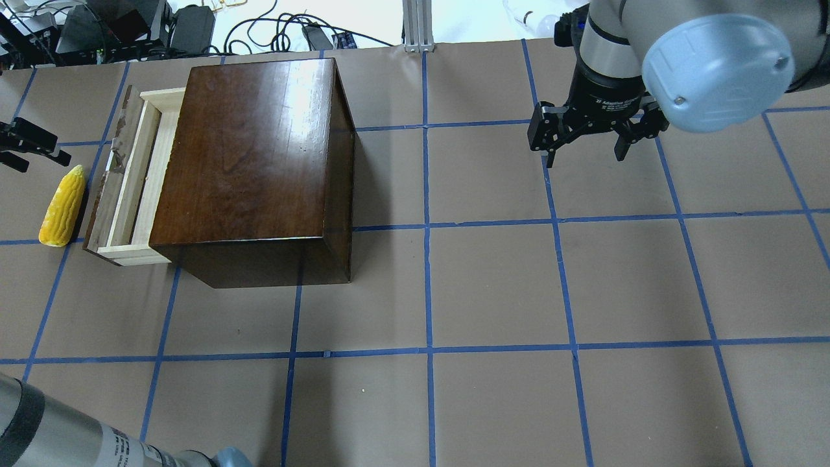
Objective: Open drawer and put corn inside
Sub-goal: 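Release the handle and move the left gripper over the yellow corn, then lower the left gripper and grasp the yellow corn cob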
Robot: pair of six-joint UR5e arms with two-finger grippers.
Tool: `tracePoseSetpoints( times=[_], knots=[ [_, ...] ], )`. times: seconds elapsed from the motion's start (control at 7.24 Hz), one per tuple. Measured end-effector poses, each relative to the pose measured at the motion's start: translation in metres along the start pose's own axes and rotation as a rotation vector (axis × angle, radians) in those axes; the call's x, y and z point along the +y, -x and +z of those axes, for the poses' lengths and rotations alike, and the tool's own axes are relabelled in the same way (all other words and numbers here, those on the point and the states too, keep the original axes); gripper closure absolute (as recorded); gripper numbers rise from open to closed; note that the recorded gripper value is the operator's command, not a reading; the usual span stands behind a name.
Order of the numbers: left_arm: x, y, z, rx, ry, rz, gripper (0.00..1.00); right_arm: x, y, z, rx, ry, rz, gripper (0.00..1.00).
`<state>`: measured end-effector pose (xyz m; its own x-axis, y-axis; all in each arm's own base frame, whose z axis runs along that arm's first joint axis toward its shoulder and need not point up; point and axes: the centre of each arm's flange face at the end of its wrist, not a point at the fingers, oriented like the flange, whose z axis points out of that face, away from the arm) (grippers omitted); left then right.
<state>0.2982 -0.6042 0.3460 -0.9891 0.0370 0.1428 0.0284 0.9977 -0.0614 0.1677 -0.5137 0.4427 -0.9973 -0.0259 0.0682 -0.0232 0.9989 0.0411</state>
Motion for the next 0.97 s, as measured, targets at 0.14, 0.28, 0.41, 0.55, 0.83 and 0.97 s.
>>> tracePoseSetpoints(
  times=[0.14,0.28,0.41,0.55,0.83,0.97],
  knots=[
    [-0.004,0.010,0.002,-0.057,0.002,0.006,0.00,0.000,0.000,0.000,0.000,0.000,0.000,0.00],
    [-0.007,0.019,0.010,-0.103,0.006,0.009,0.00,0.000,0.000,0.000,0.000,0.000,0.000,0.00],
    [-0.010,0.028,0.023,-0.128,0.014,0.009,0.00,0.000,0.000,0.000,0.000,0.000,0.000,0.00],
    [-0.013,0.035,0.039,-0.134,0.027,0.006,0.00,0.000,0.000,0.000,0.000,0.000,0.000,0.00],
    [-0.011,0.055,0.072,-0.124,0.061,-0.027,0.00,0.000,0.000,0.000,0.000,0.000,0.000,0.00],
    [-0.009,0.064,0.086,-0.128,0.067,-0.043,0.00,0.000,0.000,0.000,0.000,0.000,0.000,0.00]
  ],
)
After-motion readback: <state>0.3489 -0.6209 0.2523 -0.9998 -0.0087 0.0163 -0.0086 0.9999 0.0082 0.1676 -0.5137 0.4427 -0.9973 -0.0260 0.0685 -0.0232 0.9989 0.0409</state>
